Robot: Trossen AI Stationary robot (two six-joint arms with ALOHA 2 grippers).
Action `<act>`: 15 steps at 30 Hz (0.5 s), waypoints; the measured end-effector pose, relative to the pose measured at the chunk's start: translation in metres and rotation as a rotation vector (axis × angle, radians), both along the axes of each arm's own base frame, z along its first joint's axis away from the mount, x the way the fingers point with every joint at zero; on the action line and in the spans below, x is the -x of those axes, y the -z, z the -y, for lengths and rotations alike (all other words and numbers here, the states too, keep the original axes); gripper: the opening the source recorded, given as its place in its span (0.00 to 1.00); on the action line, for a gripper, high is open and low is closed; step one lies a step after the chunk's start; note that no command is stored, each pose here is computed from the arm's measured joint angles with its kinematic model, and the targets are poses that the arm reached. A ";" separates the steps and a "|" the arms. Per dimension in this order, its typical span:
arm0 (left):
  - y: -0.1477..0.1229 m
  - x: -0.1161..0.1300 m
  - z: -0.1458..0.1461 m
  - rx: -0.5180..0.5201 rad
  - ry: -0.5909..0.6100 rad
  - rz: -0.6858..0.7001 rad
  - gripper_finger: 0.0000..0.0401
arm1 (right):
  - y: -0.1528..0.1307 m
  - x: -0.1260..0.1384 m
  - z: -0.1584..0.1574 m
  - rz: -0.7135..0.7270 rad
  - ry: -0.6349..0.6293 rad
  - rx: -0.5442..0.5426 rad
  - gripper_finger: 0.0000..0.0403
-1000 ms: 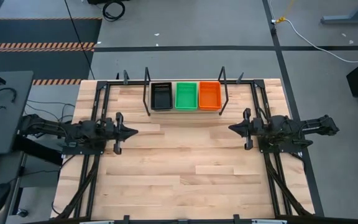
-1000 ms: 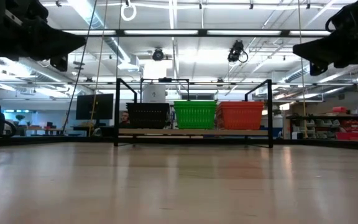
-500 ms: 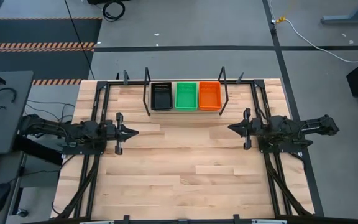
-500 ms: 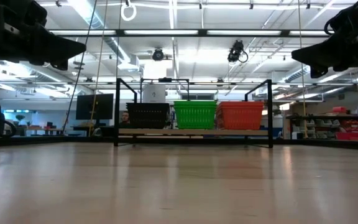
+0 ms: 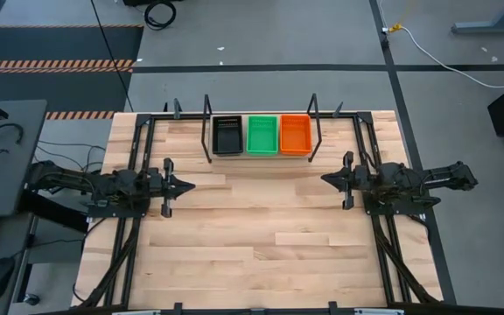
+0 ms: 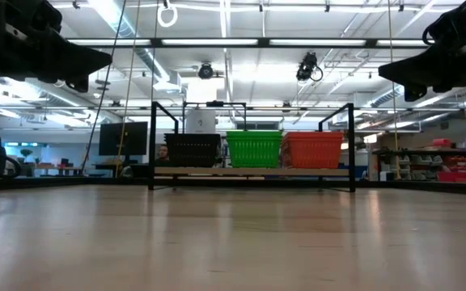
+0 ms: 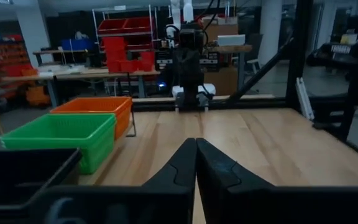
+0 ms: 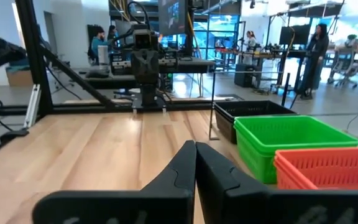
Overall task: Stack baskets on shelf by color
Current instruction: Return to Home Position
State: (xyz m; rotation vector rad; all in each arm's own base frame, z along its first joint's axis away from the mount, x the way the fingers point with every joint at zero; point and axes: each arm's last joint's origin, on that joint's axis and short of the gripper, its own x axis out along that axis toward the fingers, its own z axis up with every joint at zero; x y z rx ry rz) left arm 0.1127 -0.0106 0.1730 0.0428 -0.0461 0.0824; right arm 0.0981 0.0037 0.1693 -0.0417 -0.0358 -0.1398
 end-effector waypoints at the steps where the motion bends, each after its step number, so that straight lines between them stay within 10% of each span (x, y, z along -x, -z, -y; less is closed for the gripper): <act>1: 0.000 0.000 0.000 0.014 0.001 0.004 0.05 | 0.000 0.000 0.000 0.002 -0.001 -0.016 0.03; 15: -0.002 0.000 0.000 -0.061 -0.003 0.015 0.05 | 0.000 0.000 0.000 0.007 -0.002 -0.049 0.03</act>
